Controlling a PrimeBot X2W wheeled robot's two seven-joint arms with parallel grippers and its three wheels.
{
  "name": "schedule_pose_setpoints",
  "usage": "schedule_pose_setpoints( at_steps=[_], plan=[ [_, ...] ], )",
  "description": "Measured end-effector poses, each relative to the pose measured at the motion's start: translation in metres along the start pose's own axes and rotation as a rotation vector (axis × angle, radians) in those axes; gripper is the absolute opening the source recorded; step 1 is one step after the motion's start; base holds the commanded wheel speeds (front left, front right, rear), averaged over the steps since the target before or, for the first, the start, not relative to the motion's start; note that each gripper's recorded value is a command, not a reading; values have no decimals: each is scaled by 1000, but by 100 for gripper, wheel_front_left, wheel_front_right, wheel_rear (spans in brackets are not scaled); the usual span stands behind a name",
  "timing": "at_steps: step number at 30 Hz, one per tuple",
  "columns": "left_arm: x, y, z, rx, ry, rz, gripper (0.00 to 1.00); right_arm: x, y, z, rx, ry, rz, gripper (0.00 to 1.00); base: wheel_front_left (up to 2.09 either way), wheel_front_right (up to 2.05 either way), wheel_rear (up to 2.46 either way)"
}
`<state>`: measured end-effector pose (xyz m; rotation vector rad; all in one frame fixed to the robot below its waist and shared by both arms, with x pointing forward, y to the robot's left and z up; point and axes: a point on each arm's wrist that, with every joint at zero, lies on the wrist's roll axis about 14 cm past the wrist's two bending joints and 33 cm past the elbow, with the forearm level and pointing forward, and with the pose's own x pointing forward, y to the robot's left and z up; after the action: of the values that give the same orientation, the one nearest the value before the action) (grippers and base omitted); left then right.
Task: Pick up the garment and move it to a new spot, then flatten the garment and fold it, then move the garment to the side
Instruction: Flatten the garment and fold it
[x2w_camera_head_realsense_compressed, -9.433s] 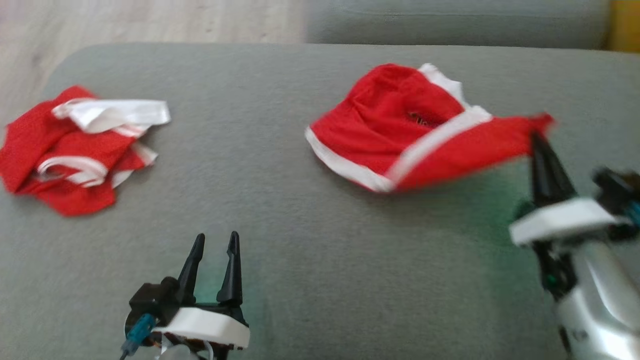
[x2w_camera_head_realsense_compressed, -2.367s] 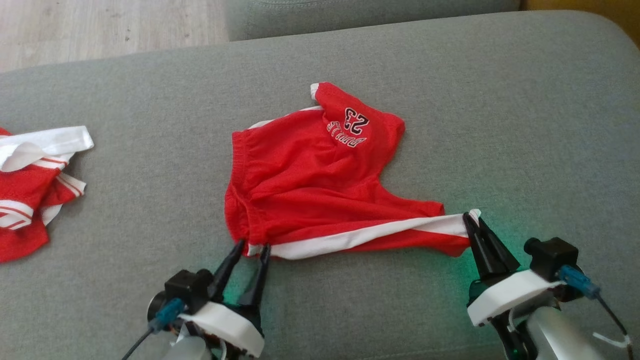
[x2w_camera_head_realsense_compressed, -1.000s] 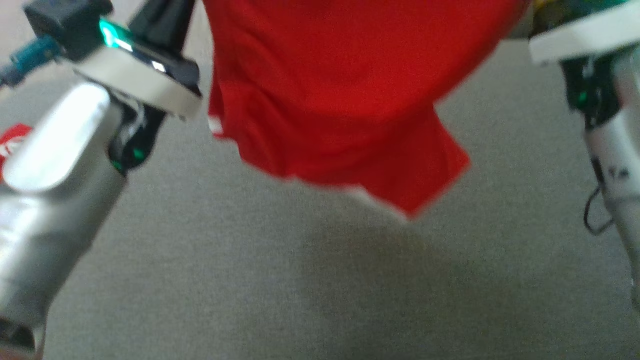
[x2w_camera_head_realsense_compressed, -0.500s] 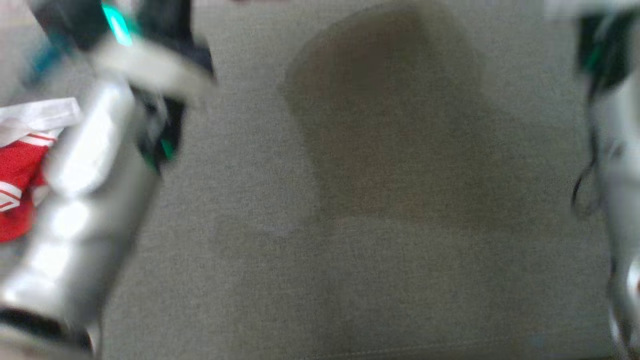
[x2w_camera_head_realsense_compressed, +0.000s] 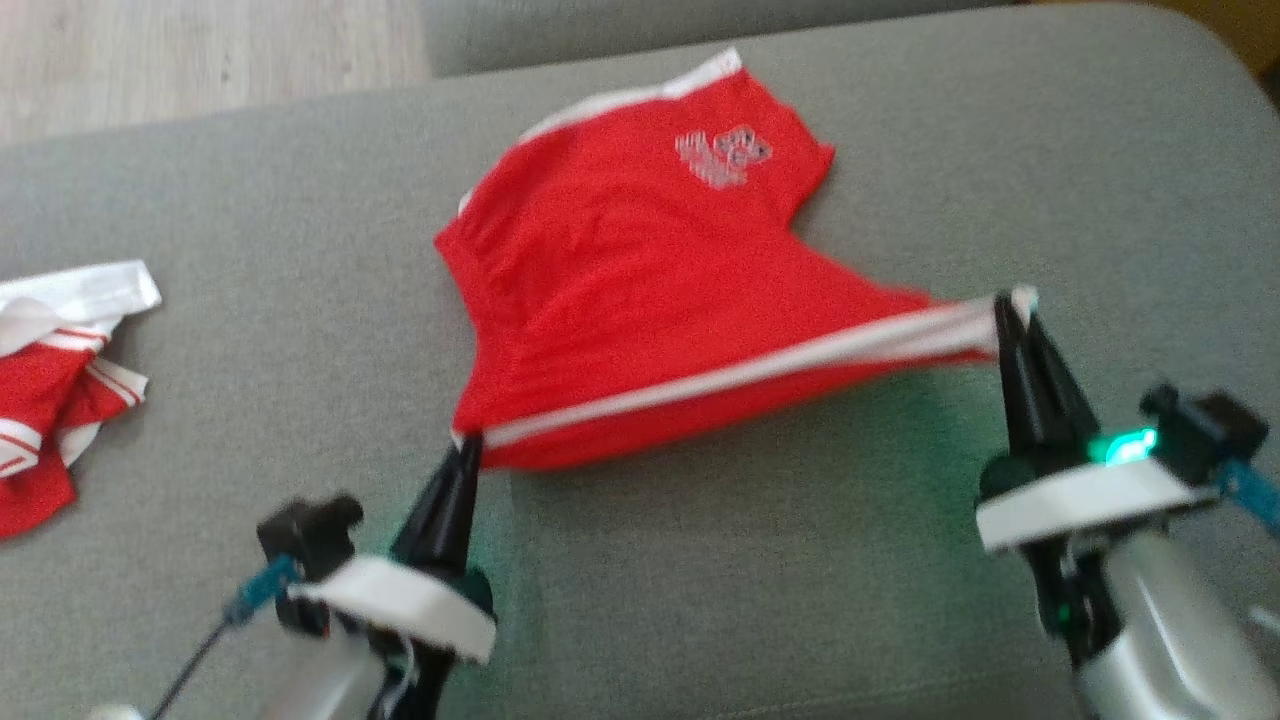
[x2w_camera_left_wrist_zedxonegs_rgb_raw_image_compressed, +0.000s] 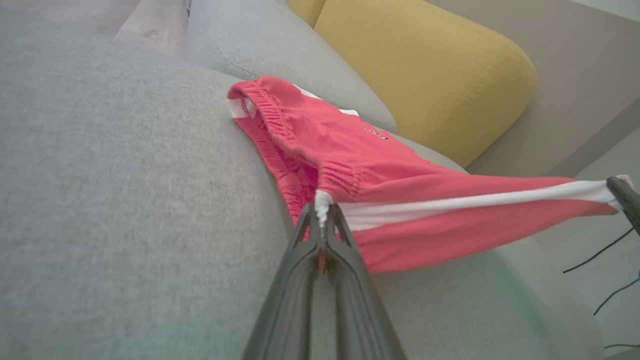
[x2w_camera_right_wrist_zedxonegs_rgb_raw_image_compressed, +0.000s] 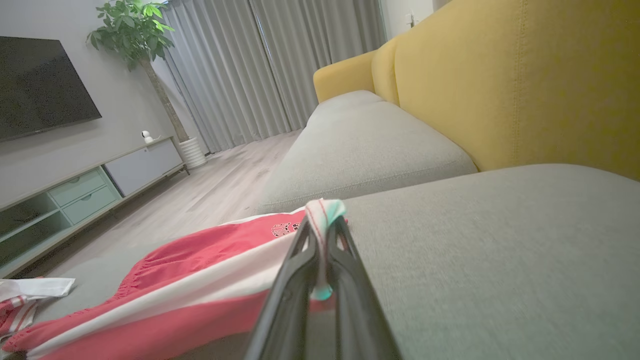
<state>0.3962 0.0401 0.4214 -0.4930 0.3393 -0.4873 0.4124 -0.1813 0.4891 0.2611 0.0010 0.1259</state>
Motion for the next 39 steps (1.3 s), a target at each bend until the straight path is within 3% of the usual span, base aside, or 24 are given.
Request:
schedule_pose_setpoints(
  at_steps=[13,22,26,32,39],
  plan=[
    [-58,-20,-19,-33,-33,11,0,-78,11,-28,60,73,-6,0,0,0,0],
    [-65,-27,-20,-52,-45,-1,0,-71,7,-22,58,58,-3,0,0,0,0],
    [-46,-33,-13,-73,-45,-38,0,-35,4,-13,41,39,9,0,0,0,0],
    [8,-32,54,-85,-171,-92,0,56,18,11,-2,-8,85,0,0,0,0],
    [41,-5,70,-123,-188,-47,0,135,35,-11,-45,77,141,0,0,0,0]
  ],
)
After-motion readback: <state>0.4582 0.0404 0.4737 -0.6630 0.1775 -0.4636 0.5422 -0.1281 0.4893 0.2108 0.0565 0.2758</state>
